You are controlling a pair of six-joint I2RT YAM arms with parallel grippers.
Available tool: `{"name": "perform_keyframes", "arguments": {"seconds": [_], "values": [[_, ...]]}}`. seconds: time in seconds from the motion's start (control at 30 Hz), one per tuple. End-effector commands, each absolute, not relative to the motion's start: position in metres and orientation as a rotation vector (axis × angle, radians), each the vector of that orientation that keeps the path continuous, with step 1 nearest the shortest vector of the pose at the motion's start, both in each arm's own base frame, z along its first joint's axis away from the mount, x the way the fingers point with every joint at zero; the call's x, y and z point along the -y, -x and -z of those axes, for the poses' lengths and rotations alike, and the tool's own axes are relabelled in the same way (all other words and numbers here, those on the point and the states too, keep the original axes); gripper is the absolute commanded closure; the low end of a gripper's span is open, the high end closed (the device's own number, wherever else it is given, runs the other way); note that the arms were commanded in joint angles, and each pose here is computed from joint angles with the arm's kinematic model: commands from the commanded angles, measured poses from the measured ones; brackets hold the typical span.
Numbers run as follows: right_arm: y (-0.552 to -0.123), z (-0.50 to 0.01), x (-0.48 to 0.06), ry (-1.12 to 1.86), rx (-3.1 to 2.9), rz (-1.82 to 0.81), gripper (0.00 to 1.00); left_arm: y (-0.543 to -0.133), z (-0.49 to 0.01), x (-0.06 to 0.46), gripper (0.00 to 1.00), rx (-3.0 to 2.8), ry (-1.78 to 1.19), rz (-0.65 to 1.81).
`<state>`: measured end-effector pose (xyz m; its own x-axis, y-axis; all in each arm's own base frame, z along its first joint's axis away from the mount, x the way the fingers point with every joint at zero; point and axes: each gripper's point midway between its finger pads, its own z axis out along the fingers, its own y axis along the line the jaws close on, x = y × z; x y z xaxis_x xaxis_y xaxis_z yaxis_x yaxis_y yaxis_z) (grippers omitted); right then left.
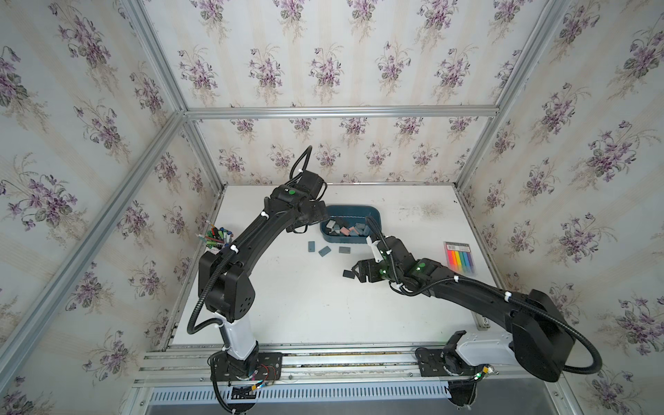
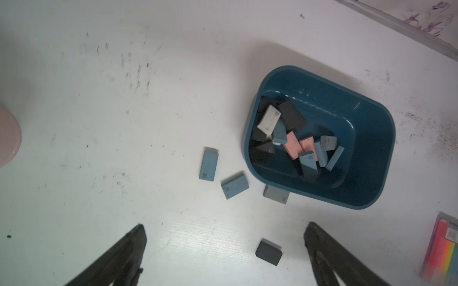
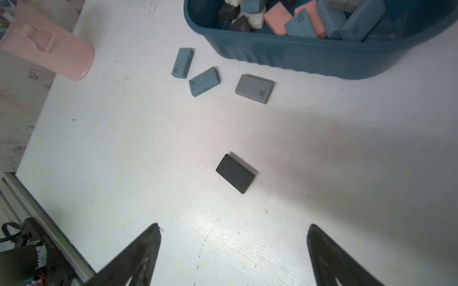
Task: Put the eraser in the storage box
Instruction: Pick up the eraser from the center of the board.
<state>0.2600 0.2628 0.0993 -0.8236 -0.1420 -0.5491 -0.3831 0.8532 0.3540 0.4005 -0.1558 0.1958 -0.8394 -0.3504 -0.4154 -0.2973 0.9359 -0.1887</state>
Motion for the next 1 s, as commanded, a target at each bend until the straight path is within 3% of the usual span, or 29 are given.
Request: {"name": "perform_keyframes", "arguments": {"seconds": [0.0, 0.5, 0.83, 0.97], "values": [[-0.266, -0.087, -0.277, 0.484, -2.514, -0.620, 0.09, -0.387, -0.186, 0.150, 0.01, -2.669, 0.620, 0.277], [-0.276, -0.022, -0.304, 0.656, -2.654, -0.461, 0.14, -0.330, -0.154, 0.107, 0.00, -2.708, 0.627, 0.164], [-0.265, -0.005, -0.296, 0.715, -2.723, -0.403, 0.28, -0.318, -0.145, 0.090, 0.00, -2.702, 0.671, 0.154], [-0.250, -0.004, -0.293, 0.747, -2.755, -0.385, 0.29, -0.316, -0.135, 0.090, 0.01, -2.739, 0.687, 0.167]]}}
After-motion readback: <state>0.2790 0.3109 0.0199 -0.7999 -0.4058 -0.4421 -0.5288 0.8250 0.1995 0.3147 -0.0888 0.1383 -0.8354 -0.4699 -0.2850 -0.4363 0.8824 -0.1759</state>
